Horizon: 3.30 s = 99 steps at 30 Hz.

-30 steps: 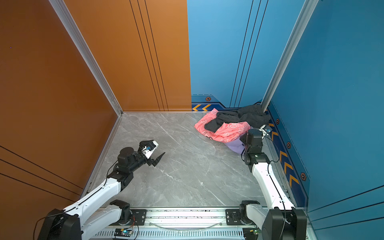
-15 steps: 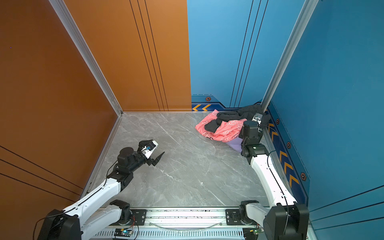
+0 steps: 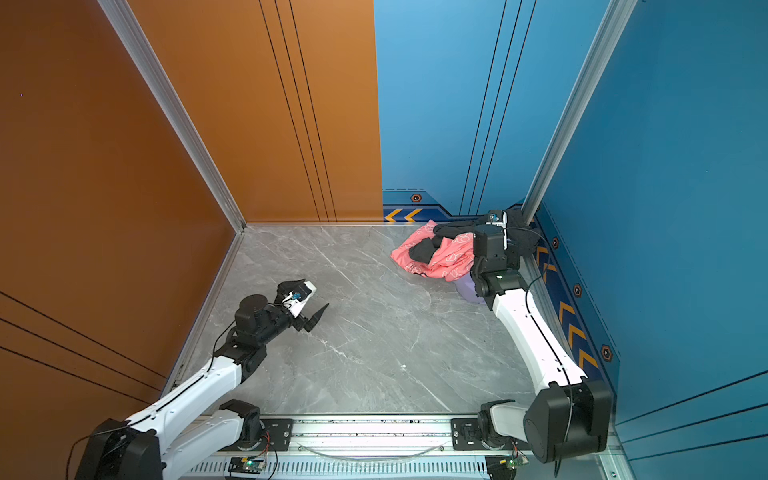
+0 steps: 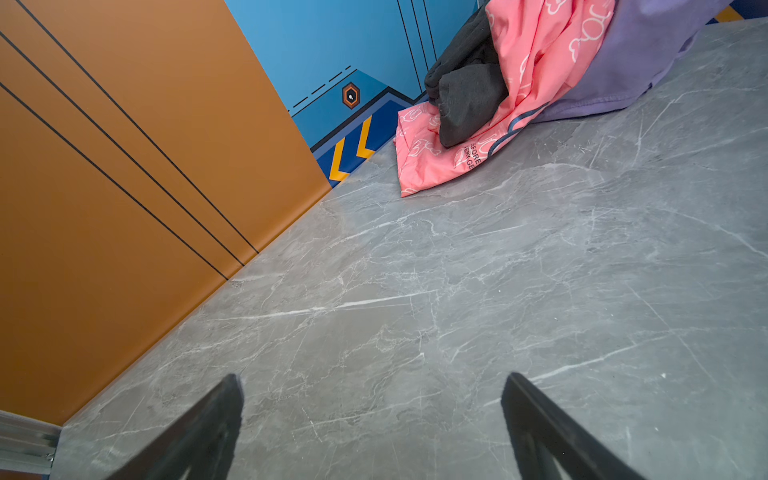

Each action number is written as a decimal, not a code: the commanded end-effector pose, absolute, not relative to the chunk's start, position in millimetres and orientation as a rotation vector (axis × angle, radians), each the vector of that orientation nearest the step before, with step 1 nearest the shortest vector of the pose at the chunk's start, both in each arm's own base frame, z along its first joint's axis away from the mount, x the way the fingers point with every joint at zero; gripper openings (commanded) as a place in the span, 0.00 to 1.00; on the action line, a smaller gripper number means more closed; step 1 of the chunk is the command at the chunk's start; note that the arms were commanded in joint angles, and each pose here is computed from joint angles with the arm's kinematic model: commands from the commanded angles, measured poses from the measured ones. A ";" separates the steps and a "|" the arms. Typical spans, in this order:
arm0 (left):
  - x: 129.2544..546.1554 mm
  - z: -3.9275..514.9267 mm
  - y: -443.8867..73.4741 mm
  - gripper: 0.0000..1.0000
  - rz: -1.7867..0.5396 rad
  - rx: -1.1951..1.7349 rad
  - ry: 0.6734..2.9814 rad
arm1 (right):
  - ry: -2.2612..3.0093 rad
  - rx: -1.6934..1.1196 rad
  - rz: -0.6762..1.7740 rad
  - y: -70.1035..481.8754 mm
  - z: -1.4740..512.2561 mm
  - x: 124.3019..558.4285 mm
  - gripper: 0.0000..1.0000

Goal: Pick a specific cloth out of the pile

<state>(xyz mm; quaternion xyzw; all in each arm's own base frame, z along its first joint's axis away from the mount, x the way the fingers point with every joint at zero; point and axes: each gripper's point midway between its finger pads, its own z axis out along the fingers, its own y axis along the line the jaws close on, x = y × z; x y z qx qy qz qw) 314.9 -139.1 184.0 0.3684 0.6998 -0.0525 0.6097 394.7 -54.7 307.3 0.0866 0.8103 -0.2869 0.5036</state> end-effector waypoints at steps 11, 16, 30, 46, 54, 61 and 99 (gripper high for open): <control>311.4 175.1 -136.9 0.98 -0.103 0.858 1.633 | 1.730 0.284 -0.637 -51.4 423.7 413.0 0.00; 311.6 174.8 -137.5 0.98 -0.105 0.860 1.633 | 1.702 0.281 -0.592 -46.1 454.1 423.9 0.00; 311.8 174.0 -137.4 0.98 -0.101 0.862 1.635 | 1.714 0.202 -0.207 6.9 471.5 449.0 0.00; 311.5 174.3 -136.7 0.98 -0.092 0.862 1.633 | 2.127 -0.347 0.106 193.9 278.2 457.5 0.01; 311.3 174.0 -136.4 0.98 -0.089 0.862 1.633 | 2.345 -0.742 0.086 257.3 184.9 416.3 0.41; 310.8 174.1 -136.4 0.98 -0.088 0.862 1.632 | 2.341 -0.719 0.031 241.0 195.0 408.4 0.63; 308.5 171.1 -139.3 0.98 -0.073 0.878 1.630 | 2.323 0.669 0.437 14.5 156.0 386.1 0.48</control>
